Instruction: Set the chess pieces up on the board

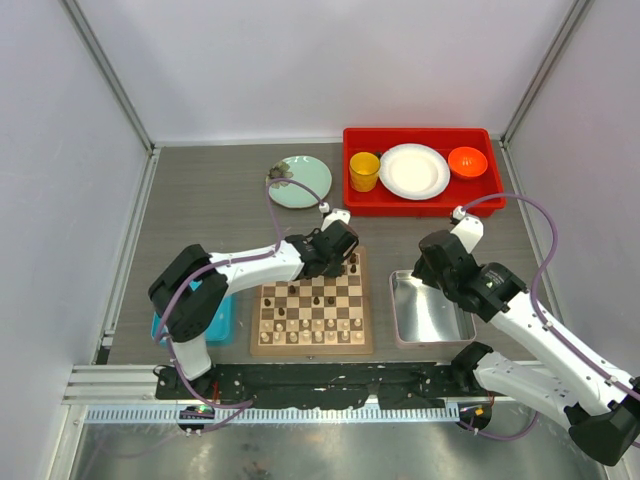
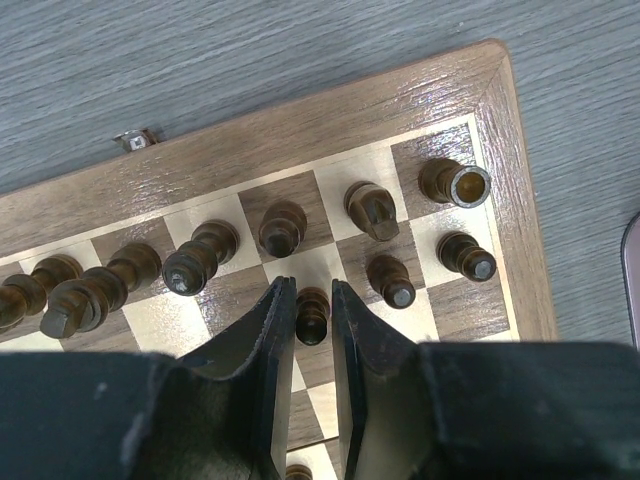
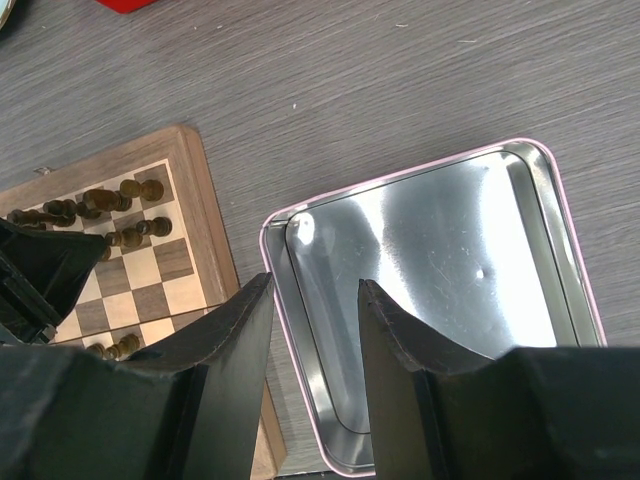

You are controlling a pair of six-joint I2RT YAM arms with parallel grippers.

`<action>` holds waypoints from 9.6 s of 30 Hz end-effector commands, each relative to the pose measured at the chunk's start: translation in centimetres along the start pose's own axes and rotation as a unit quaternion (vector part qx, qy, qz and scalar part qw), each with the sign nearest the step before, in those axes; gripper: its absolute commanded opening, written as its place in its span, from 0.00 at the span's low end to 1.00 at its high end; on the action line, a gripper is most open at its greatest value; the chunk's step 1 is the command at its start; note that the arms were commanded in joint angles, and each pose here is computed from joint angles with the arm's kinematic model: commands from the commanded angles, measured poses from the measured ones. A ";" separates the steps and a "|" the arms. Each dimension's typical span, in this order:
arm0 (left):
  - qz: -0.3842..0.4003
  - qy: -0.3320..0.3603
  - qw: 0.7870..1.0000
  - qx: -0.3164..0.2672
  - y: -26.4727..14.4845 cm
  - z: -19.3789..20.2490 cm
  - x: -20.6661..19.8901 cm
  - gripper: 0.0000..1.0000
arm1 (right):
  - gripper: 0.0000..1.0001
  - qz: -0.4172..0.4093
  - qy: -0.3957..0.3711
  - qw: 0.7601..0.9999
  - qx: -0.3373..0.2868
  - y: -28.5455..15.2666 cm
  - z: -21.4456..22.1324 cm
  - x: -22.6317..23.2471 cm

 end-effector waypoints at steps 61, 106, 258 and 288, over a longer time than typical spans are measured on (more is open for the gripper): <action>0.011 -0.015 0.999 -0.044 -1.1 -2.5 -0.7 0.21 | 0.45 -0.002 0.009 1.000 -0.012 -0.2 -0.3 -0.4; 0.048 -0.012 0.997 -0.052 -8.6 -1.5 1.4 0.45 | 0.45 0.007 0.008 1.000 -0.015 -0.2 -0.3 -0.8; -0.005 -0.015 0.996 -0.092 -6.1 -2.8 3.8 0.40 | 0.45 0.023 0.004 1.000 -0.019 -0.7 -0.4 -1.8; 0.049 0.039 0.998 -0.014 -5.5 5.3 -2.8 0.42 | 0.45 0.025 0.004 0.999 -0.021 -0.9 -0.6 -1.8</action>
Point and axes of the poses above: each gripper's point midway between its finger pads, its own y axis out along the fingers, its own x axis along the line the jaws close on, z = x × y, the point moved 6 cm from there along -y, back along the fingers, and after that the axes turned 4 degrees about y, right-handed, at the moved point
